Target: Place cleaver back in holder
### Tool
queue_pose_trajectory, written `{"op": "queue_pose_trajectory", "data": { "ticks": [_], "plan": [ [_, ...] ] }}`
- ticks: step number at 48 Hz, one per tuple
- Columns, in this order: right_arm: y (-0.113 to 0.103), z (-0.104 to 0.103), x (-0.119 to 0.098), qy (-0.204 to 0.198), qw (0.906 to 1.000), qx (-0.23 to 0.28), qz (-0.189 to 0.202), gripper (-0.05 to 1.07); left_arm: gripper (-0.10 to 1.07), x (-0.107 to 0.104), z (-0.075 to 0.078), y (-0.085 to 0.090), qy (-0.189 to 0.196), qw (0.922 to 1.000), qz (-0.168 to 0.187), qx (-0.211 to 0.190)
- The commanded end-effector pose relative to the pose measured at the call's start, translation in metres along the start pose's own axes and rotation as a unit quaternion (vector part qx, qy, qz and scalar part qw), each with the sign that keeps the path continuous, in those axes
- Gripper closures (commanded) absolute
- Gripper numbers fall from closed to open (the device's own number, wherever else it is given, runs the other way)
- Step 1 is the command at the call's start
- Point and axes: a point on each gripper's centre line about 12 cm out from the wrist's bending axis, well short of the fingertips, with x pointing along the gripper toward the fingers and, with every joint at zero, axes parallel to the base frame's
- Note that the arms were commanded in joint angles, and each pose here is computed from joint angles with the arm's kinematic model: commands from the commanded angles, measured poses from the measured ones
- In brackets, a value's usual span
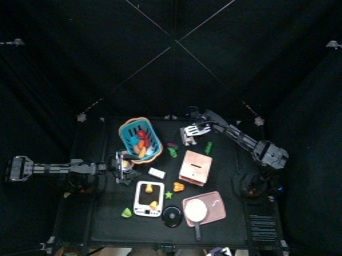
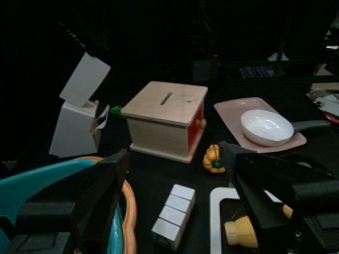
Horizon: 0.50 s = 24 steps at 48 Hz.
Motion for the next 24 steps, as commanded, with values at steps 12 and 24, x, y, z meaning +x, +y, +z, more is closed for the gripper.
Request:
{"op": "queue_pose_trajectory", "data": {
  "ticks": [12,24],
  "plan": [
    [0.0003,-0.0025,-0.0095,-0.006,1.0000,-0.007,0.004,0.52,-0.05,0.0021,0.0062,0.0006,-0.009,1.0000,0.000,0.002],
    [0.0014,-0.0028,-0.0040,0.003,1.0000,-0.008,0.003,0.52,-0.05,0.0019,0.0056,0.0006,-0.008,1.0000,0.000,0.002]
  ]
}}
